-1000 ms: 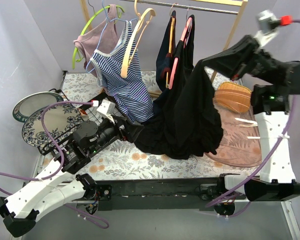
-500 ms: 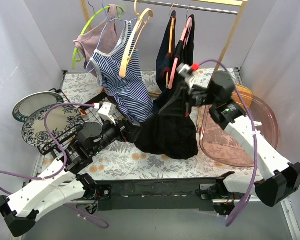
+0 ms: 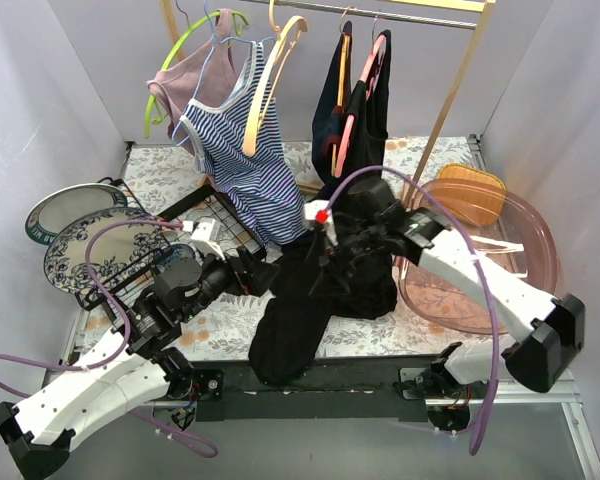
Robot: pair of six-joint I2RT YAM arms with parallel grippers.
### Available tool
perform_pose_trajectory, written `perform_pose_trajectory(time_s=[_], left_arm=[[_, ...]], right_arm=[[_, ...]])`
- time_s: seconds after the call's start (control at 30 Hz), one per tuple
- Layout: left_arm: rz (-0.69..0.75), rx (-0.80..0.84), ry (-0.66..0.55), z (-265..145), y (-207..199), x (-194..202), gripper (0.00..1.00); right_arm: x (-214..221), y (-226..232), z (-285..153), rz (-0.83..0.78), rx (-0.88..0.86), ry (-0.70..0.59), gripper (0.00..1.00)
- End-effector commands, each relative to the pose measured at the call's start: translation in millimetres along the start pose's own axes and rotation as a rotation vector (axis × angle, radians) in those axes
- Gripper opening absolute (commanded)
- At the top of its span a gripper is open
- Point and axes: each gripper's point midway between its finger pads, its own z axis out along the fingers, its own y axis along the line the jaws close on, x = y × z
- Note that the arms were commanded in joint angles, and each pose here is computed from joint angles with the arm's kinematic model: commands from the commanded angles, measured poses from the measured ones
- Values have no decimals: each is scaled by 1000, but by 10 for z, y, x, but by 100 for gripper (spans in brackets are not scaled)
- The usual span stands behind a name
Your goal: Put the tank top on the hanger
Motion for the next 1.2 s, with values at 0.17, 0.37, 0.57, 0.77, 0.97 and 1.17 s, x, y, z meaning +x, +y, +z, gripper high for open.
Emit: perform_pose_trajectory(time_s=[0.17, 0.37, 0.57, 0.77, 0.97, 1.17], left_arm=[[111, 332, 330, 348, -647, 665, 89], [310, 228, 359, 798, -966, 1095, 84], [404, 28, 280, 1355, -1112, 1344, 64], [539, -164, 247, 1713, -1066, 1508, 45], [580, -198, 266, 1831, -1073, 1631, 21], [428, -152, 172, 1436, -1238, 1038, 0]], right_arm=[[416, -728, -1332, -119, 622, 83, 91], [791, -845, -1805, 50, 802, 79, 89], [790, -871, -2141, 142, 895, -57, 89], [845, -854, -2147, 203, 860, -127, 88], [913, -853, -2214, 226, 874, -146, 87], [954, -842, -2187, 212, 856, -126, 87]])
